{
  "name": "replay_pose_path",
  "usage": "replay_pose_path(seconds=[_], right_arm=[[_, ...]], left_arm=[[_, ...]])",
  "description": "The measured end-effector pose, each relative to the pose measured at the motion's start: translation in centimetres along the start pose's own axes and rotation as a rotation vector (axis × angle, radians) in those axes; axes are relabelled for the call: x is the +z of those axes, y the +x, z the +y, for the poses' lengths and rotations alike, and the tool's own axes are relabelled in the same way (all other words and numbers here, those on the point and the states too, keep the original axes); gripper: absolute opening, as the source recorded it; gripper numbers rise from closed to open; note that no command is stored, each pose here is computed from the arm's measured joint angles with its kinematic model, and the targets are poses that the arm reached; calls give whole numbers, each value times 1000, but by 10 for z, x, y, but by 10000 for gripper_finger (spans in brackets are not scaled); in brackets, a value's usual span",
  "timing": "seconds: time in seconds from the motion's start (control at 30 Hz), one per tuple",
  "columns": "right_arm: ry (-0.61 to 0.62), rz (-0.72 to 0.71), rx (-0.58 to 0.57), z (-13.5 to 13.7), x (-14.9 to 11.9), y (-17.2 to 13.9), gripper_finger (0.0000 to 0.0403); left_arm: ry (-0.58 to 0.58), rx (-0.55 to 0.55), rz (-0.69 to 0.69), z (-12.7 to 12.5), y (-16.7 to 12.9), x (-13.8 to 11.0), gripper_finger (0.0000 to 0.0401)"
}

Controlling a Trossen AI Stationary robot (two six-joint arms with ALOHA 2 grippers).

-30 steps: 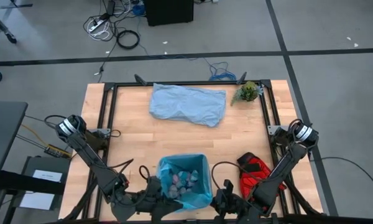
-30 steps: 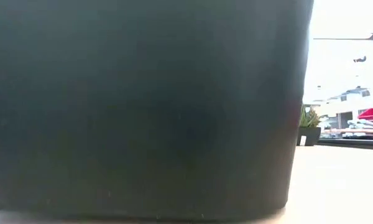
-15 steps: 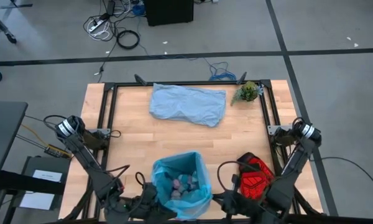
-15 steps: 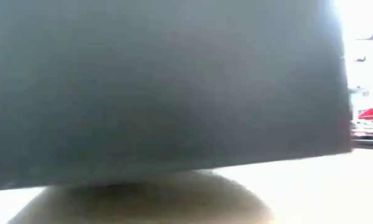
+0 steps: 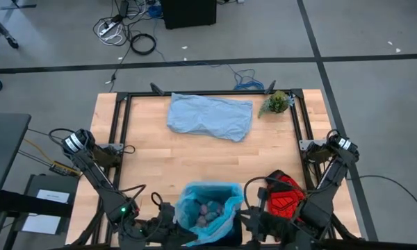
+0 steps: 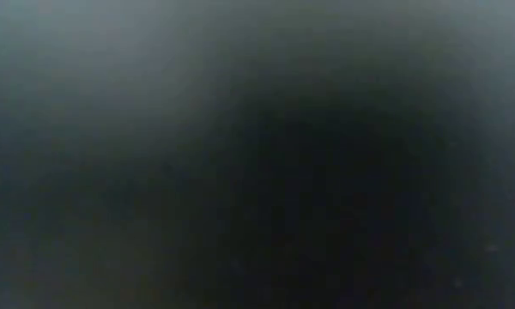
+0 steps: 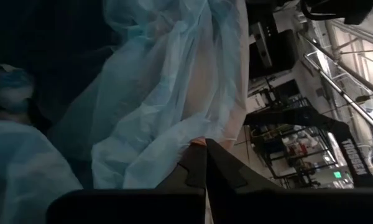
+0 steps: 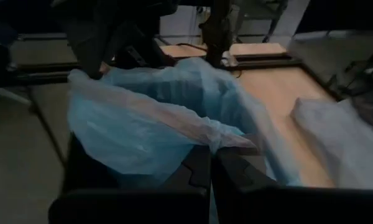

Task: Place trash/remove bag and relplace
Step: Close the light blue trash bag

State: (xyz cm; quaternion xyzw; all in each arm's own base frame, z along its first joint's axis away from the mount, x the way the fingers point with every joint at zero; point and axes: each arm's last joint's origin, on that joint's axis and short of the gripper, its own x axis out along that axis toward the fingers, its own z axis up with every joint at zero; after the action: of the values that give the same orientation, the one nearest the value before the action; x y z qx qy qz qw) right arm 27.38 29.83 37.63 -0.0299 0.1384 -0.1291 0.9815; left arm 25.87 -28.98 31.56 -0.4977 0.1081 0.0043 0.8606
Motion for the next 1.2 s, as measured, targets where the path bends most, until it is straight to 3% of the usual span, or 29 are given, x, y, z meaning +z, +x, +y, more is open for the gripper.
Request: replay_pose_path(seconds=[0.27, 0.43, 0.57, 0.9, 0.97, 1.1, 1.2], right_arm=[[-127, -28, -59, -23, 20, 11, 0], [-191, -47, -86, -32, 29, 4, 0], [-228, -46, -104, -37, 31, 6, 0], [-198, -67, -160, -38, 33, 7, 0], [-183, -70, -144, -37, 34, 6, 0], [-137, -32, 21, -35, 34, 12, 0], [-98, -8, 84, -36, 34, 18, 0]], left_arm=[[119, 45, -108, 3, 9, 20, 3], [218, 34, -165, -10, -6, 40, 2], [321, 42, -192, -19, -27, 63, 1], [402, 138, -250, -18, -67, 134, 1], [413, 145, -274, -17, -74, 151, 1], [425, 129, -307, -16, -86, 184, 1], [447, 96, -303, -19, -90, 205, 1]])
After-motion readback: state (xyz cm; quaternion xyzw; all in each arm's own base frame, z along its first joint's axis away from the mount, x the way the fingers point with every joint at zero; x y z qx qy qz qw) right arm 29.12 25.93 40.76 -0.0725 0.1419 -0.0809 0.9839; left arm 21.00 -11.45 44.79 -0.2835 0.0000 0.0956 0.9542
